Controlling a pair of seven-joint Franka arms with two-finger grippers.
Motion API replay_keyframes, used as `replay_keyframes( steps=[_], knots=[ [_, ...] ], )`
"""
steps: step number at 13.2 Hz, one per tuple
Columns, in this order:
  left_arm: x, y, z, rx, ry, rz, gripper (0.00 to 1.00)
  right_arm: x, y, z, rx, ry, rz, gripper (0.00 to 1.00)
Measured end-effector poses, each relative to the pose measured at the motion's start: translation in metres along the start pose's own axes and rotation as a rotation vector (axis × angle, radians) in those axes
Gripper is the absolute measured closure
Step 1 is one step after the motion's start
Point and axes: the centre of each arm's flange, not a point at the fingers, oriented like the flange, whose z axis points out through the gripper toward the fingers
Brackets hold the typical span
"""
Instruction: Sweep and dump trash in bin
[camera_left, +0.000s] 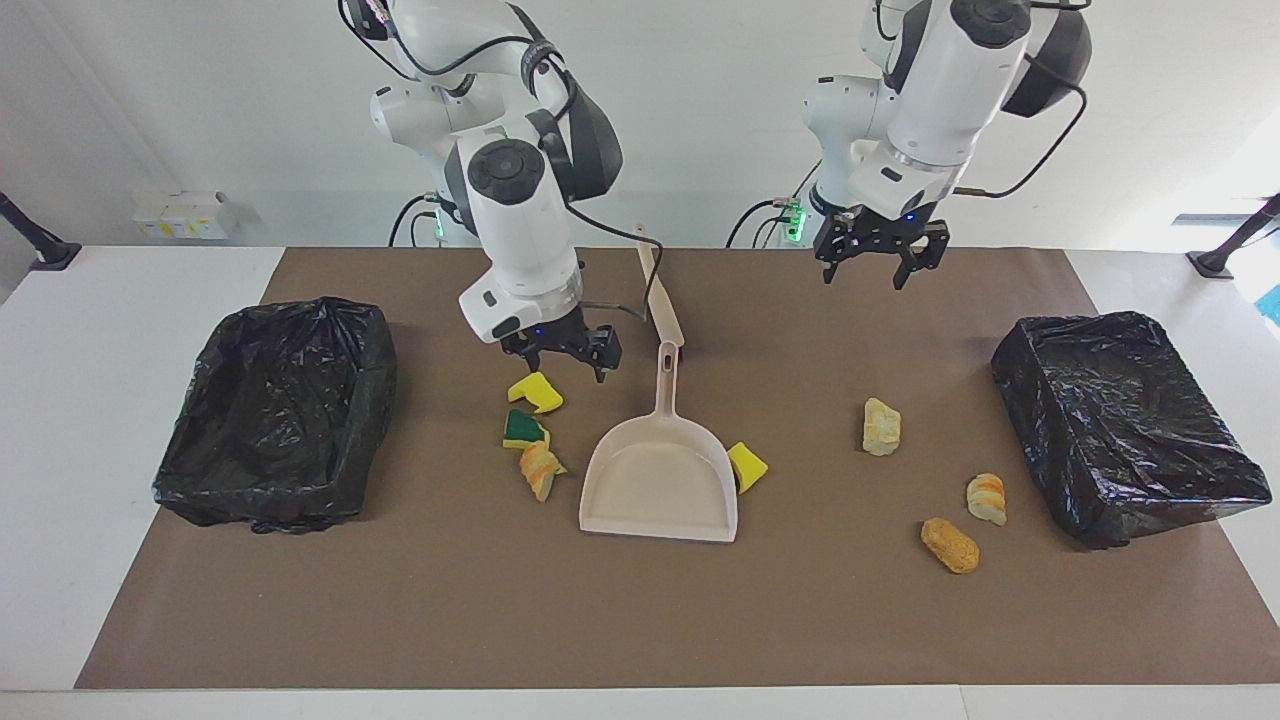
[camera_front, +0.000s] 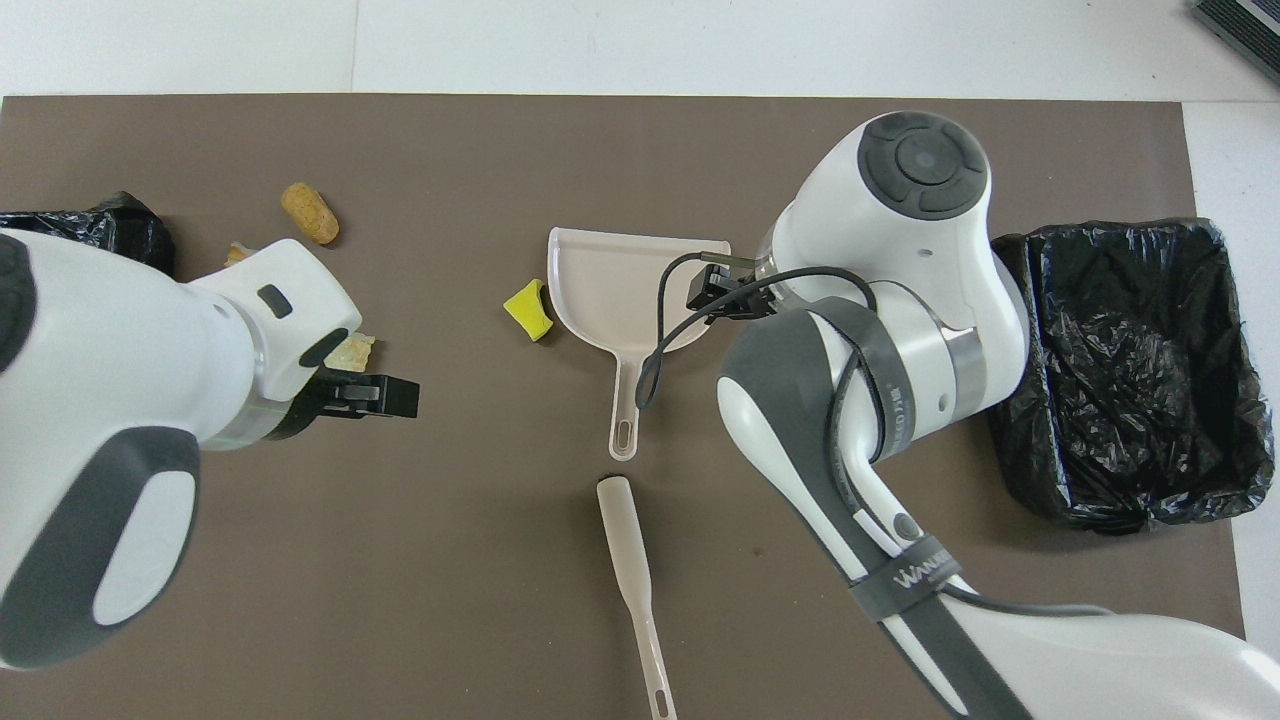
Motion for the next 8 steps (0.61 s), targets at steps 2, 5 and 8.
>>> replay_keyframes(
  steps=[2, 5, 8],
  knots=[
    [-0.014, 0.018, 0.027, -0.003, 0.014, -0.017, 0.00, -0.009, -0.020, 0.024, -0.007, -0.037, 0.024, 0.00],
    [-0.037, 0.041, 0.076, -0.014, 0.040, -0.039, 0.00, -0.013, -0.028, 0.033, 0.006, -0.064, 0.034, 0.00],
    [-0.071, 0.069, 0.123, -0.030, 0.061, -0.077, 0.00, -0.025, -0.048, 0.063, -0.001, -0.115, 0.044, 0.00]
  ],
)
